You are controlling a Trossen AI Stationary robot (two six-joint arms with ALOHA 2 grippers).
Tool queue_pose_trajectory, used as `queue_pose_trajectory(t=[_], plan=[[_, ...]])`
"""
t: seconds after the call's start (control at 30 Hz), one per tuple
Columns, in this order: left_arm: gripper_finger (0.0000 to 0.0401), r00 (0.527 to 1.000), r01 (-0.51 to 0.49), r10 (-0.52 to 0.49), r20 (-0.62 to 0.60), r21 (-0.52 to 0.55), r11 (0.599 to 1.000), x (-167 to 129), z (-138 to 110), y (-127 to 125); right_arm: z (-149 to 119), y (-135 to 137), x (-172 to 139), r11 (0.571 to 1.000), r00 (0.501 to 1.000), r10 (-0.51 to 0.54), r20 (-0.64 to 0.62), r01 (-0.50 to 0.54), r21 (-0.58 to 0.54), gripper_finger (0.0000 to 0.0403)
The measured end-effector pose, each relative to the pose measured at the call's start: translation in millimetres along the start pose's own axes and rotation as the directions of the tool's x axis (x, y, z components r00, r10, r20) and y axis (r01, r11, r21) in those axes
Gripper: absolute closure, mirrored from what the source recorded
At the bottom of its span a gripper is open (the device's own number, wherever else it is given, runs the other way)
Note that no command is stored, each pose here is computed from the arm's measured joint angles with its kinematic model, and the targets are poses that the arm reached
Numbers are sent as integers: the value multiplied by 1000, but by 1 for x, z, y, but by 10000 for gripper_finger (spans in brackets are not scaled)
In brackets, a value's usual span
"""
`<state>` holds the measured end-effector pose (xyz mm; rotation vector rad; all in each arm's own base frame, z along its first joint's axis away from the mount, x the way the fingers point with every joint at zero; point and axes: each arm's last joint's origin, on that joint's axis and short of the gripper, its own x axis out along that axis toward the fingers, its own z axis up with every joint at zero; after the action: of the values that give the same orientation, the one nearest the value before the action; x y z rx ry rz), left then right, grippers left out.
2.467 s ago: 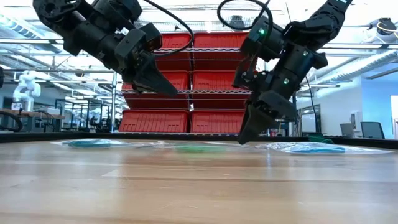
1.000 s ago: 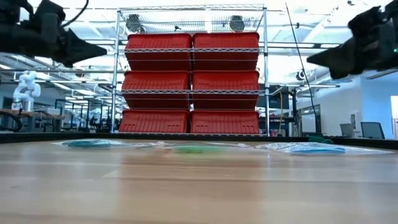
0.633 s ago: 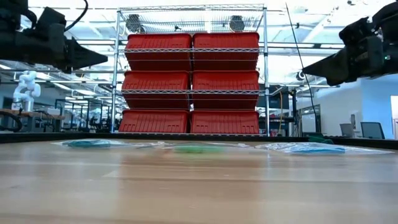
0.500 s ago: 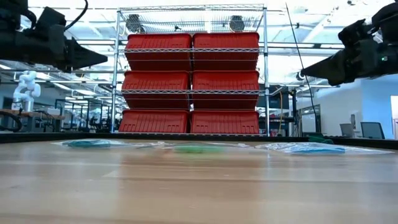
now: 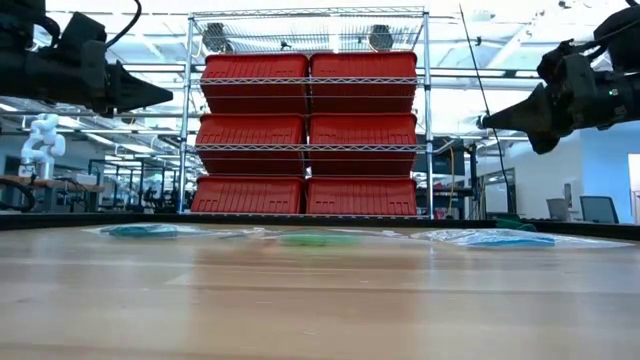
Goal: Sort rubber bands
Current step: Return to Home Position
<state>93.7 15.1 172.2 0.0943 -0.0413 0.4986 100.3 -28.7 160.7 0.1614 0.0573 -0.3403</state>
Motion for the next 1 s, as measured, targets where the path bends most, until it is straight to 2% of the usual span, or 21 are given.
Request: queue_pose_trajectory(t=[1.0], plan=[[381,1000,0,0,1,-1,1000,0,0,0,0,0,1,1000,1000,-1,-8,1,16,403]])
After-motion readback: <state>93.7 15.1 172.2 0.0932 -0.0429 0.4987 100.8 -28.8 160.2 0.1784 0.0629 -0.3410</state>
